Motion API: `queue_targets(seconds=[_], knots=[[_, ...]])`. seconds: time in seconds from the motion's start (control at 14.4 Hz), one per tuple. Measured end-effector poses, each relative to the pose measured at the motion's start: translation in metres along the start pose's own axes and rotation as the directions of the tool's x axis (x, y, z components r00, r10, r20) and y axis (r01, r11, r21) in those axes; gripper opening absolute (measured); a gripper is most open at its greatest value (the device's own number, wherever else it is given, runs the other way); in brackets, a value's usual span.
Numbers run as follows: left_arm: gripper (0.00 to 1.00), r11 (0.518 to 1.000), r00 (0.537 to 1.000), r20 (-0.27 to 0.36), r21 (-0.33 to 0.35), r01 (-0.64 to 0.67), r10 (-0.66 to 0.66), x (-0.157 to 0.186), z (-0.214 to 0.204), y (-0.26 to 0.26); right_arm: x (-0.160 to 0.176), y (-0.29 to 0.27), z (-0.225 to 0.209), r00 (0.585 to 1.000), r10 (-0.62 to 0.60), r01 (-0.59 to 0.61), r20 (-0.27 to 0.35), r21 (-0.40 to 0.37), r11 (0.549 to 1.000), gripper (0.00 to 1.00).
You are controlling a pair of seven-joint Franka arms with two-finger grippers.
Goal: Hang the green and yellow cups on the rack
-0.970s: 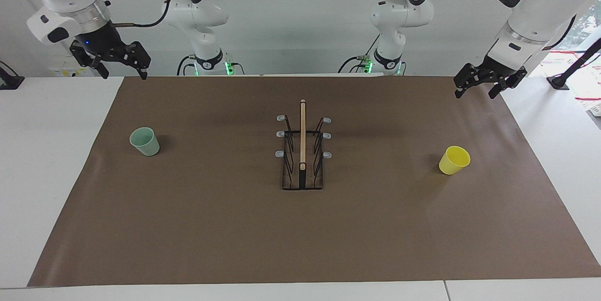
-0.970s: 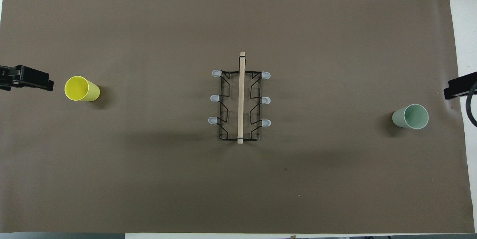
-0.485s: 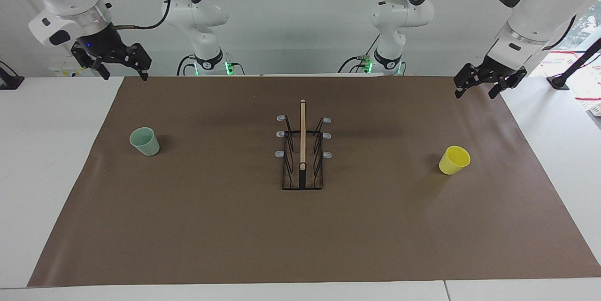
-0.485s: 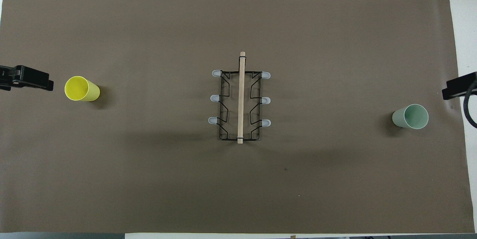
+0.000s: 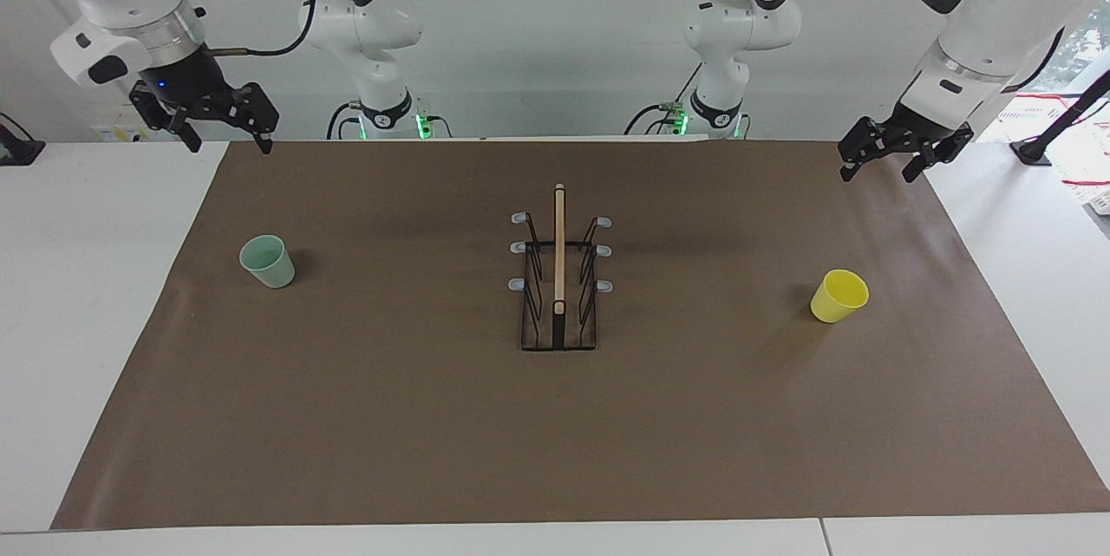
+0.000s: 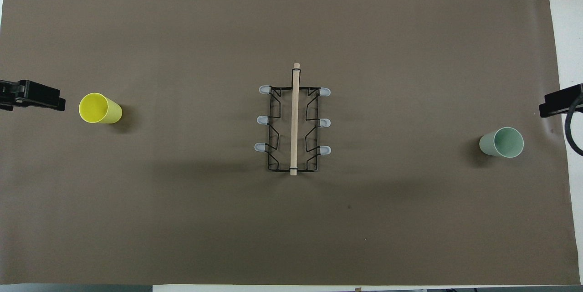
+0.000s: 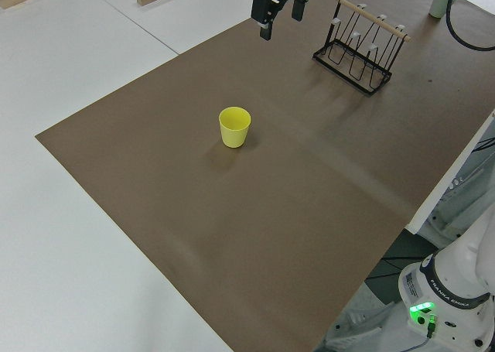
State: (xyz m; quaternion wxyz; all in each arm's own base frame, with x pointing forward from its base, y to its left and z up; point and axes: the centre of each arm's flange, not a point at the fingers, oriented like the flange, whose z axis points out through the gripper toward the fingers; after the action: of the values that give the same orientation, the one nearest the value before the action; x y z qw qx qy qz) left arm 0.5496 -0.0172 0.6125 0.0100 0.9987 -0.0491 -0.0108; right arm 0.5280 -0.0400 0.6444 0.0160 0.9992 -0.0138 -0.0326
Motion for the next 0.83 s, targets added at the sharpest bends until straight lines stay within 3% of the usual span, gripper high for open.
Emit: queue_targets(seconds=[0.42, 0.62, 0.83], knots=[[1.00, 1.000, 1.000, 0.000, 0.000, 0.000, 0.000, 0.000, 0.000, 0.000, 0.005, -0.027, 0.020, 0.998, -0.052, 0.052, 0.037, -0.015, 0.999, 1.00], [1.00, 1.000, 1.000, 0.000, 0.000, 0.000, 0.000, 0.000, 0.000, 0.000, 0.026, -0.051, 0.067, 0.978, -0.119, 0.151, 0.174, -0.183, 0.971, 1.00], [1.00, 1.000, 1.000, 0.000, 0.000, 0.000, 0.000, 0.000, 0.000, 0.000, 0.055, -0.083, 0.122, 0.919, -0.243, 0.329, 0.310, -0.265, 0.906, 1.00]])
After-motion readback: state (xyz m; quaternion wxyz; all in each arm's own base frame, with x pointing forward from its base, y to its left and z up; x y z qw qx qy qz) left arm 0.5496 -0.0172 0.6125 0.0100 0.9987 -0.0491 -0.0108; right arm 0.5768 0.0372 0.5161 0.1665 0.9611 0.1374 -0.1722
